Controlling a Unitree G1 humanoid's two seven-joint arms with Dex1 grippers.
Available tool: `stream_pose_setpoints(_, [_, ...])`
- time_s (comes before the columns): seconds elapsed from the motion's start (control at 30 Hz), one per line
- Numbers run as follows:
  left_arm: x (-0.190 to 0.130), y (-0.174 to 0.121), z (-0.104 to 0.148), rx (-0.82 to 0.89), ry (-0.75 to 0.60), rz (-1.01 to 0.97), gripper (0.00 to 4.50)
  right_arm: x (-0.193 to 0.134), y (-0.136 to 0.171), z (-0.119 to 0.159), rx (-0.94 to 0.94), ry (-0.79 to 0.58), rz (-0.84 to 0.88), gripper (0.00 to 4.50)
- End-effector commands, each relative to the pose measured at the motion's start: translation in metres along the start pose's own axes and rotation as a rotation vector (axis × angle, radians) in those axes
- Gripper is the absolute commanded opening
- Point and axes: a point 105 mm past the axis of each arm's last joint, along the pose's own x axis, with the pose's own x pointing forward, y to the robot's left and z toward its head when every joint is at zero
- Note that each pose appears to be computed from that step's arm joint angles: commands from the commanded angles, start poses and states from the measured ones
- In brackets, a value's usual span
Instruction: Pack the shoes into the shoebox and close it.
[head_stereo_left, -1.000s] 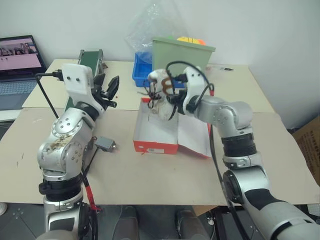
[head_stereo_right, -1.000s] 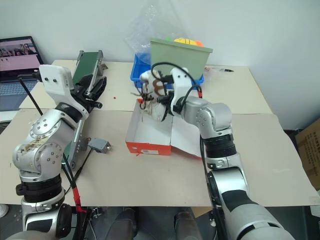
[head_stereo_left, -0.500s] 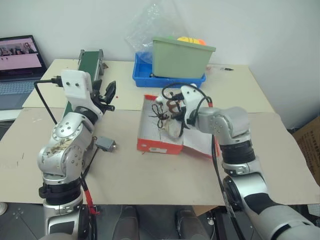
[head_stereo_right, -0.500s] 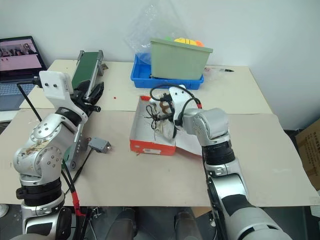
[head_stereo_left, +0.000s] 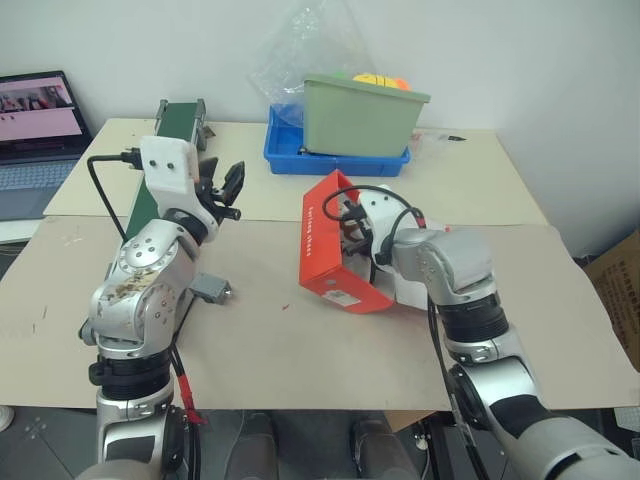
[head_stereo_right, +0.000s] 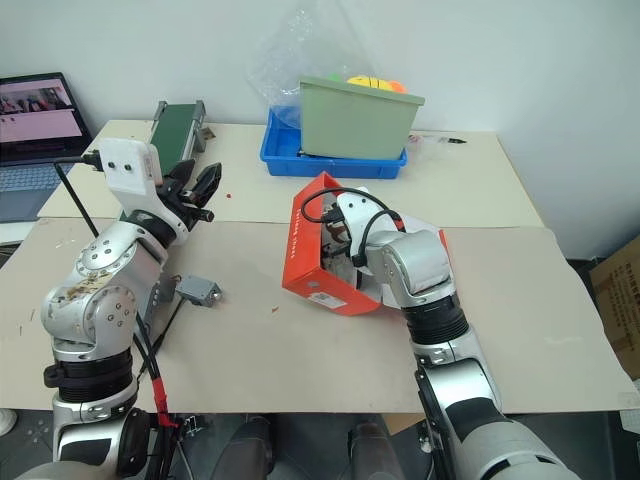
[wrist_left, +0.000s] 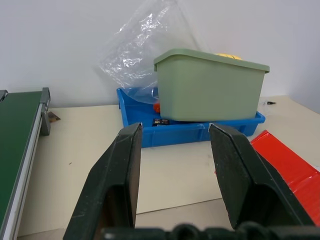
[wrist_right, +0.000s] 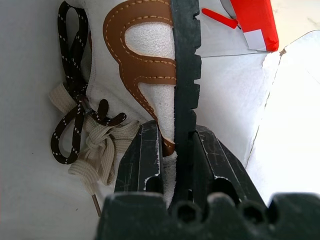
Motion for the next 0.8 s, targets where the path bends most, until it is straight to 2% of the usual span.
stream_pose_setpoints(0.03, [0.001,-0.004,0.017,0.019,-0.072,-0.014,2.26,-0.006,0.009,0.024,-0.074,-0.083,0.009,0.36])
stream_pose_setpoints(0.17, [0.002,-0.008,0.016,0.012,-0.073,-0.020,2.26,-0.012,0.029,0.044,-0.140,-0.163,0.075,0.36])
stream_pose_setpoints(0.3, [0.003,-0.012,0.015,0.009,-0.074,-0.030,2.26,-0.011,0.025,0.046,-0.128,-0.155,0.068,0.36])
stream_pose_setpoints(0.53, [0.004,-0.017,0.015,0.010,-0.078,-0.043,2.26,-0.003,0.008,0.028,-0.058,-0.069,0.004,0.36])
stream_pose_setpoints(0.8, [0.006,-0.015,0.020,0.004,-0.083,-0.049,2.26,0.002,-0.002,-0.008,0.012,0.042,-0.061,0.36])
